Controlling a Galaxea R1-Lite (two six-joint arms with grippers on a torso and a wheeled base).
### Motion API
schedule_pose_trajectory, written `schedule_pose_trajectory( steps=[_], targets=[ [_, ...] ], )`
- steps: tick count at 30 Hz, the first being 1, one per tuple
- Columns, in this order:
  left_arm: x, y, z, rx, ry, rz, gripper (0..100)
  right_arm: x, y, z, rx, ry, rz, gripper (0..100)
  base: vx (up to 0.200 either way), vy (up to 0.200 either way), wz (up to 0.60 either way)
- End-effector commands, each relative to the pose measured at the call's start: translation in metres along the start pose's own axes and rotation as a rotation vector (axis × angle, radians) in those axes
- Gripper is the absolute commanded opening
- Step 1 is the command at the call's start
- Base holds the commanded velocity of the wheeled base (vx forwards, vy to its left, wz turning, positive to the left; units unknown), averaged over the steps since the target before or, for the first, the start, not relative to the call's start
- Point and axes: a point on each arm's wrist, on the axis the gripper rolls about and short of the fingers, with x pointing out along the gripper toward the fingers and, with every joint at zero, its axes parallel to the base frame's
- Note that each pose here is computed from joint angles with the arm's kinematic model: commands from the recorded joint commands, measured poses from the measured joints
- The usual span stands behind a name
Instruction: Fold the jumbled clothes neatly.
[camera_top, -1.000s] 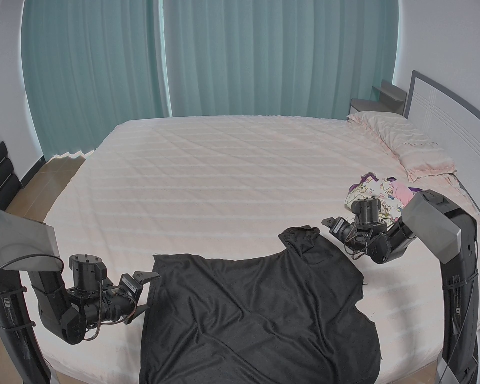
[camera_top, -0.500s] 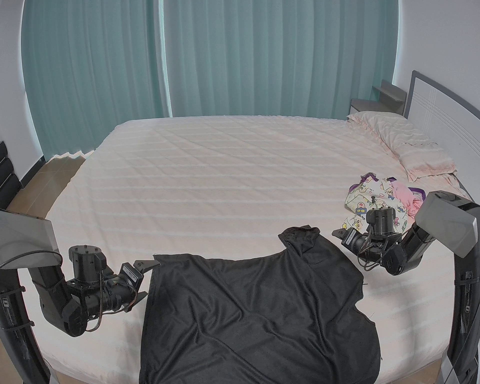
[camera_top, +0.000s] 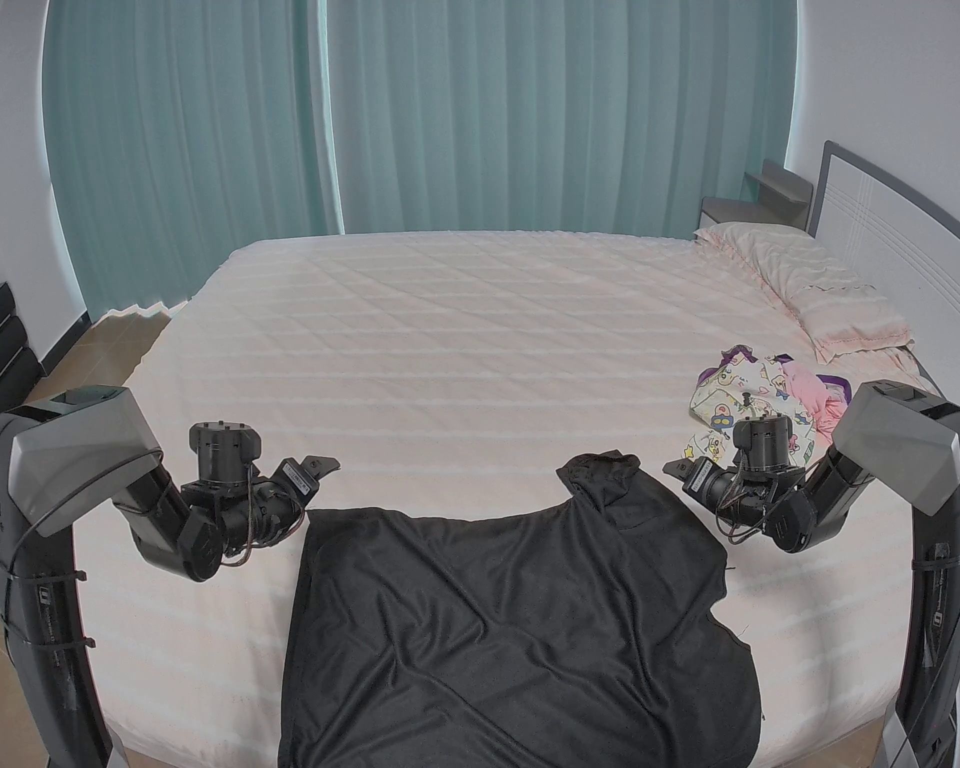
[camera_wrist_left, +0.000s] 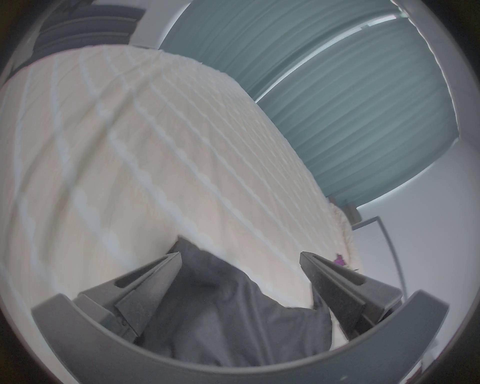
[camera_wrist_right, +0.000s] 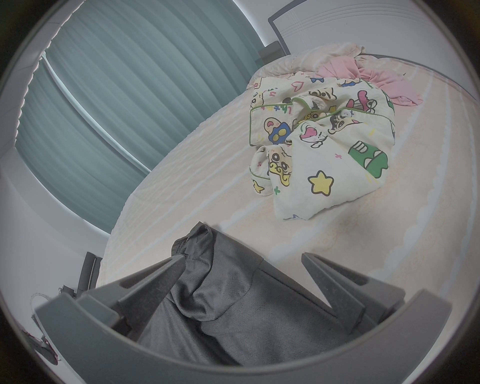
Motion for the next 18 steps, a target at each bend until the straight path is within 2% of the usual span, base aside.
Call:
schedule_pose_trajectory(
  steps=[1,5,18],
  targets=[
    [0.05,0.029,-0.003,0.111,-0.001,0.126,100,0.0,-0.001,0.001,0.001,-0.002,0.0,100,0.0,0.0,0.0],
    [0.062,0.037,-0.007,0.167,-0.004,0.147,100,0.003,0.003,0.0,-0.005,-0.001,0.013,100,0.0,0.0,0.0],
    [0.069,0.033,-0.009,0.199,0.001,0.135,100,0.008,0.002,-0.003,-0.014,0.007,0.01,100,0.0,0.0,0.0]
  ],
)
